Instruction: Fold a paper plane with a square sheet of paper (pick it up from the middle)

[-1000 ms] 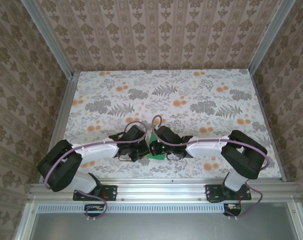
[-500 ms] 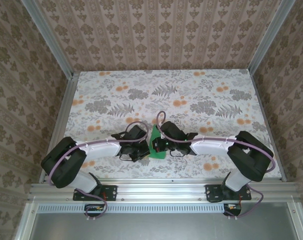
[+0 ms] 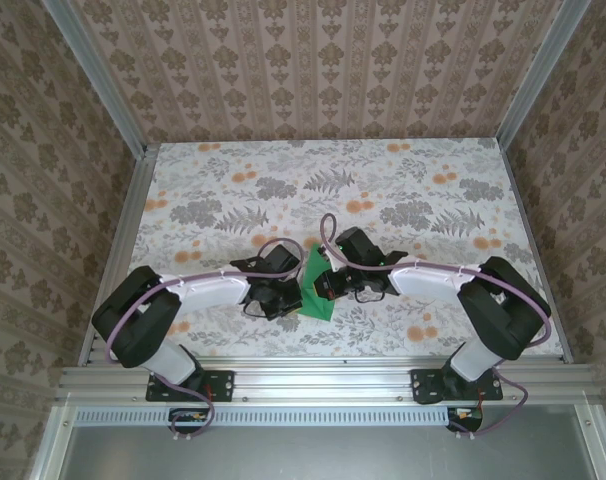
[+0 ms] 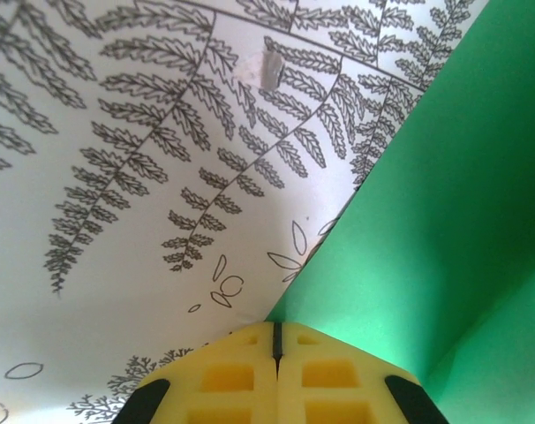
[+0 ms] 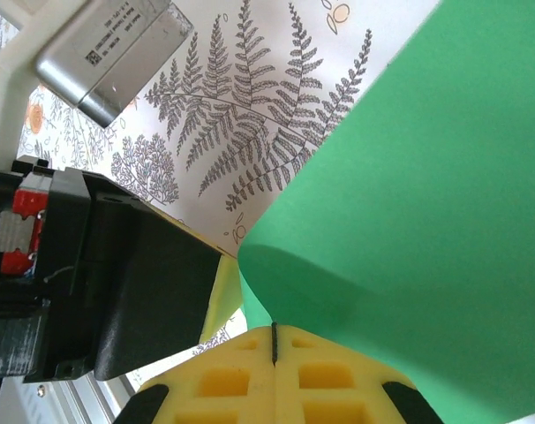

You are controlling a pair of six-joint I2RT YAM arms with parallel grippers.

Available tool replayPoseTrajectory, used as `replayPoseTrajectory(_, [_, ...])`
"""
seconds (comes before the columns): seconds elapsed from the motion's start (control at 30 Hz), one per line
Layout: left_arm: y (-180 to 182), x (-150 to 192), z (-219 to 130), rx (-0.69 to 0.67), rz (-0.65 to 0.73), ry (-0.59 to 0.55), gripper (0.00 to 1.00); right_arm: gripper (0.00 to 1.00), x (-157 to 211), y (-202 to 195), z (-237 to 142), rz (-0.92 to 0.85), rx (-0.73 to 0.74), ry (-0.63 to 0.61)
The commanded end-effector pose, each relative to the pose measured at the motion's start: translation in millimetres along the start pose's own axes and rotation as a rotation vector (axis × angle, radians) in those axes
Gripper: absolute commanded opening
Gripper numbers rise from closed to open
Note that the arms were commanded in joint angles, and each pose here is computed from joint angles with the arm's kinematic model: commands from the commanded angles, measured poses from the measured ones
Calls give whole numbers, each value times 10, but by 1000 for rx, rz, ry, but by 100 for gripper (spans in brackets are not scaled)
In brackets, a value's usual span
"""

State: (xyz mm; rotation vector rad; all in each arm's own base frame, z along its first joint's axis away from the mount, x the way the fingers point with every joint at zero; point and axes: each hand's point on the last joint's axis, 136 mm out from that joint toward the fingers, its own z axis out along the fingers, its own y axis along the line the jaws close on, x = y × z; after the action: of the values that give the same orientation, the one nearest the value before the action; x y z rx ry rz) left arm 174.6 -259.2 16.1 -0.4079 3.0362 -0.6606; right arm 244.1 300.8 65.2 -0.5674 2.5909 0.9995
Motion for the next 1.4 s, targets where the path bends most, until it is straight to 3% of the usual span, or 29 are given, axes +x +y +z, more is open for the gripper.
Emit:
replayPoseTrajectory(0.0, [328,24,55,-147,13,0,0,5,12,1,2,-40,-42,55])
replayPoseTrajectory(0.47, [270,23,78,-144,22,13,0,7,-18,-112,144,87,-114,49])
replayPoseTrajectory(0.8, [281,31,73,-157,30,19,0,7,-33,-418,-29,-73,106,1])
replayPoseTrajectory(1.13, [282,28,80,-161,31,19,0,7,-79,-445,19,-191,113,-1])
replayPoseTrajectory(1.37, [244,22,80,-157,40,22,0,7,9,-368,87,-175,41,25])
